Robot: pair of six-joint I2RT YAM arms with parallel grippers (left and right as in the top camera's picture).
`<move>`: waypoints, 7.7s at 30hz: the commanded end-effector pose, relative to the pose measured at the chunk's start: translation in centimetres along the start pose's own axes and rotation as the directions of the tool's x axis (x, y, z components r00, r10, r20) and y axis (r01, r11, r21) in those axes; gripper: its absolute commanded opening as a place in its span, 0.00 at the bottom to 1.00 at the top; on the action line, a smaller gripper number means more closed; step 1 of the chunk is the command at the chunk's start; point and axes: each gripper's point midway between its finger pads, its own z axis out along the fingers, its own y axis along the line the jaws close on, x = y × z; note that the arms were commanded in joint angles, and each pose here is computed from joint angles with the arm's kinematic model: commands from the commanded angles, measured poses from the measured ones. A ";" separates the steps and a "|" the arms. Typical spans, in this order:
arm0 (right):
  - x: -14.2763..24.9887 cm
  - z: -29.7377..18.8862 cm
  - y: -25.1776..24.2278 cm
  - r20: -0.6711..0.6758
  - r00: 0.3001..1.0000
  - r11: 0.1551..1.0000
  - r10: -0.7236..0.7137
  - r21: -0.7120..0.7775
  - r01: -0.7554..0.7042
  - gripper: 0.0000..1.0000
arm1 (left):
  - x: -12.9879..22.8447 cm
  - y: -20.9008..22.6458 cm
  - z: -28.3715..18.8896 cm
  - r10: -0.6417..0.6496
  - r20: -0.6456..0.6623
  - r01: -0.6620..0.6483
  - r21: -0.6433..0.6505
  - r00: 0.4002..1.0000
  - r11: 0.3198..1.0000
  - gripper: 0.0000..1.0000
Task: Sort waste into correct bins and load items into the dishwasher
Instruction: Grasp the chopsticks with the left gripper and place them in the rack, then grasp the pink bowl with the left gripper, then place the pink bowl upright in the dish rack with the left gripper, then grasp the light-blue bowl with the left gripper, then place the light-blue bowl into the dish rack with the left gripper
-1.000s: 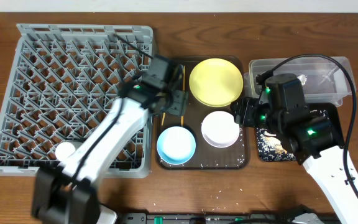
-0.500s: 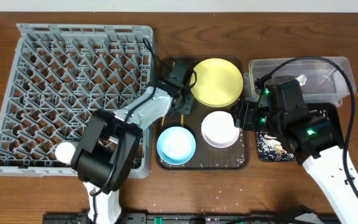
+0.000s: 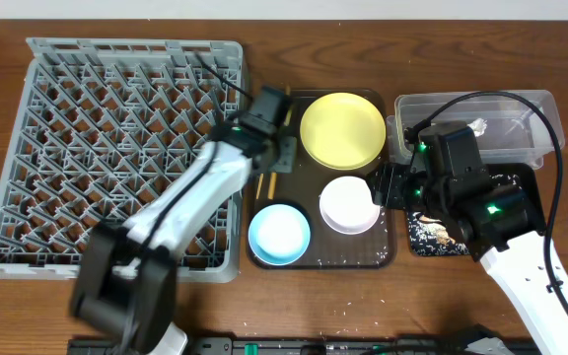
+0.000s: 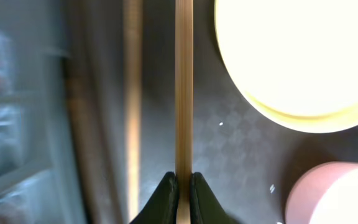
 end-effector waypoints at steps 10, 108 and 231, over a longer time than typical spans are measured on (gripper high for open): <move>-0.4 -0.3 0.2 0.010 1.000 1.000 -0.010 -0.005 0.010 0.63 | 1.9 9.7 -5.3 -0.027 -0.017 0.020 -0.338 0.999 0.941 0.22; 1.0 -0.5 -2.7 -0.034 0.999 0.991 0.012 0.133 -0.007 0.99 | 9.0 -9.8 4.4 0.110 -0.194 -0.066 0.220 0.975 0.973 0.50; 0.9 -0.5 -2.7 -0.031 0.999 0.991 0.011 0.135 -0.006 0.99 | 3.3 7.0 -13.6 -0.046 0.106 0.079 -0.334 0.993 0.939 0.07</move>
